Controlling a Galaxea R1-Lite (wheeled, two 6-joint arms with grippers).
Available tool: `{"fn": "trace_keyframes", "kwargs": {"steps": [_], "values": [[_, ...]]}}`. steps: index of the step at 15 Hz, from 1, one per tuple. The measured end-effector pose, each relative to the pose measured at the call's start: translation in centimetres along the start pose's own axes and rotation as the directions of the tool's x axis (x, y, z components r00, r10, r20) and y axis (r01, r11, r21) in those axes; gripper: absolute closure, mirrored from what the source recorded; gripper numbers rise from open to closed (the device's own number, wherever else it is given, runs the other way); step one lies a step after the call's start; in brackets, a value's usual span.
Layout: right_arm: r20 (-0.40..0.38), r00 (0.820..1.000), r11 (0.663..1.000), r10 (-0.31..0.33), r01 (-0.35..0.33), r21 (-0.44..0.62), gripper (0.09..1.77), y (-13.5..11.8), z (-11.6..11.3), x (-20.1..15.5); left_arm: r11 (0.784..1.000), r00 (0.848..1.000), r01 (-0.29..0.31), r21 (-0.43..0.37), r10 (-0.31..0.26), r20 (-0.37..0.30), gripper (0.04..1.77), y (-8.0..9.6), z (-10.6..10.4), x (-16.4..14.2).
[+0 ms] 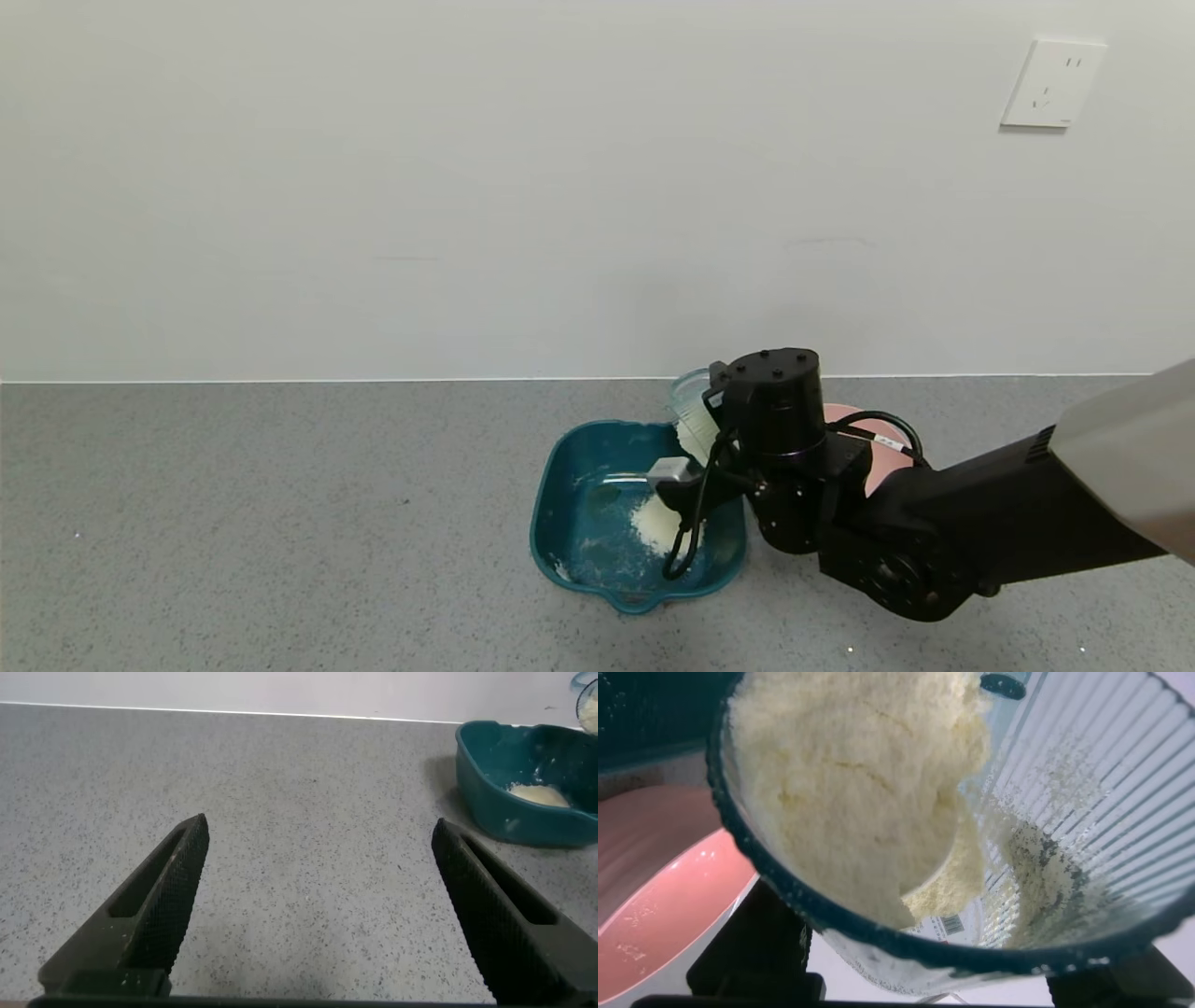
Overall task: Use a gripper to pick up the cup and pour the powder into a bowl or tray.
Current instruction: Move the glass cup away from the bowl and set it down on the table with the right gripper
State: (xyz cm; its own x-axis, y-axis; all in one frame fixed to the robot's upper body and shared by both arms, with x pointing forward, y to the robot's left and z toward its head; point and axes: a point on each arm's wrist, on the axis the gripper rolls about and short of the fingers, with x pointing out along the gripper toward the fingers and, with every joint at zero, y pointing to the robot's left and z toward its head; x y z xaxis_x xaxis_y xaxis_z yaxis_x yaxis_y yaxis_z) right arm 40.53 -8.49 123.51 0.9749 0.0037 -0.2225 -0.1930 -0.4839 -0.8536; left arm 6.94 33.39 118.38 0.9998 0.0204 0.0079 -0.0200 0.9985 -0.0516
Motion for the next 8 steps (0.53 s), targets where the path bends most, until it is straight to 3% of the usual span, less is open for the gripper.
{"fn": "trace_keyframes", "kwargs": {"steps": [8], "values": [[-0.005,1.0,1.0,-0.015,0.015,0.015,0.51,0.28,-0.25,0.09,1.0,1.0,0.0,0.0,0.0,0.0,0.09,0.0,0.0,0.0]]}}
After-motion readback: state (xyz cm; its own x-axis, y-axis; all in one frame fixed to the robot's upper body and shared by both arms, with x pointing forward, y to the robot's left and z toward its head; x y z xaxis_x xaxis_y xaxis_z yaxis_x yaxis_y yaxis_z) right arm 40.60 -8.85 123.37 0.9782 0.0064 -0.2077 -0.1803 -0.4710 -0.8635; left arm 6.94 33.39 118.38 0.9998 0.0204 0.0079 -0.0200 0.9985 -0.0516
